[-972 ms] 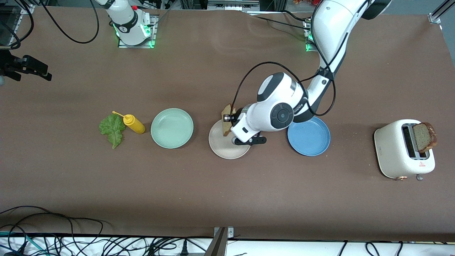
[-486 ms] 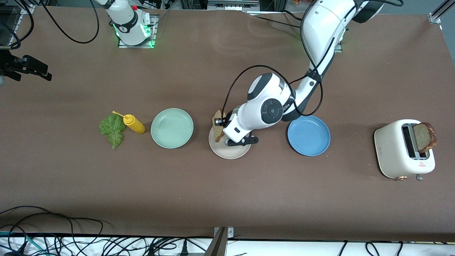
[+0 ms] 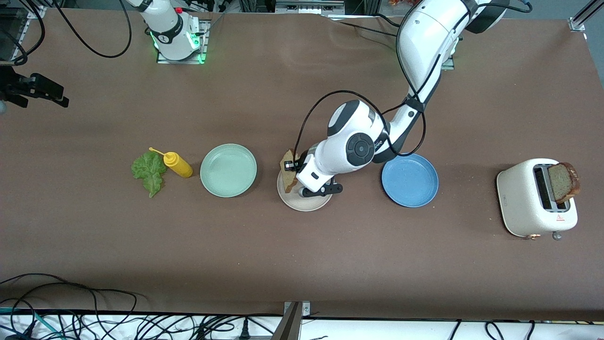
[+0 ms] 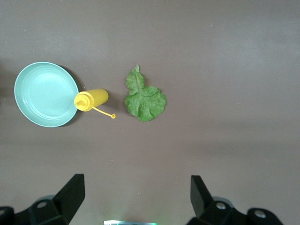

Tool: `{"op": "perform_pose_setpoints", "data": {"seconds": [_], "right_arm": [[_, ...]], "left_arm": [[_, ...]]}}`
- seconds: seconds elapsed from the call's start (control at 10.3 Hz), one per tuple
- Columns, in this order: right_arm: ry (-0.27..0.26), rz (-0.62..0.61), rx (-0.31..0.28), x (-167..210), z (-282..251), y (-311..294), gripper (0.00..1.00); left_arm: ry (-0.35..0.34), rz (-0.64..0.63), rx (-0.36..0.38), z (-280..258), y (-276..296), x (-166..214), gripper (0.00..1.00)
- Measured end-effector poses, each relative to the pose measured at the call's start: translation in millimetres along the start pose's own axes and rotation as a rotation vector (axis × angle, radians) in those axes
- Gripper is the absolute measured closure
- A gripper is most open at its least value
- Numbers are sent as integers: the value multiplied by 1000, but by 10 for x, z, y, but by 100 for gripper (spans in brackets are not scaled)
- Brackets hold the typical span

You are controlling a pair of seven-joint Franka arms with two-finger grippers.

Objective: Make sandwich on beige plate with both arms
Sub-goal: 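Lower the bread onto the beige plate and open the left gripper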

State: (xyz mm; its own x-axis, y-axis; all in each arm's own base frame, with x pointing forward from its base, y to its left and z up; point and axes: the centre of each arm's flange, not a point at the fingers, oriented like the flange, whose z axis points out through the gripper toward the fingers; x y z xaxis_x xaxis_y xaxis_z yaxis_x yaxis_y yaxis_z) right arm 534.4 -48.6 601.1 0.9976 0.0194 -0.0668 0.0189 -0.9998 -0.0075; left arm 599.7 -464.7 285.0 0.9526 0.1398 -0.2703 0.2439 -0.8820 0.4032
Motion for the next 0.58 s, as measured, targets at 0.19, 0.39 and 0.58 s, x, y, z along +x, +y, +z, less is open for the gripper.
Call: {"op": "perform_pose_setpoints", "data": {"seconds": [0.19,0.39,0.58], "right_arm": [[0,-2,4,2,0,-18,0],[1,-3,7,3,0,-25,0],[1,-3,7,3,0,-25,0]], "left_arm": [[3,-5,1,34,-29,30,91],[13,-10,-6,83,-51,66,91],[16,-13,-7,109,-66,83,91]]}}
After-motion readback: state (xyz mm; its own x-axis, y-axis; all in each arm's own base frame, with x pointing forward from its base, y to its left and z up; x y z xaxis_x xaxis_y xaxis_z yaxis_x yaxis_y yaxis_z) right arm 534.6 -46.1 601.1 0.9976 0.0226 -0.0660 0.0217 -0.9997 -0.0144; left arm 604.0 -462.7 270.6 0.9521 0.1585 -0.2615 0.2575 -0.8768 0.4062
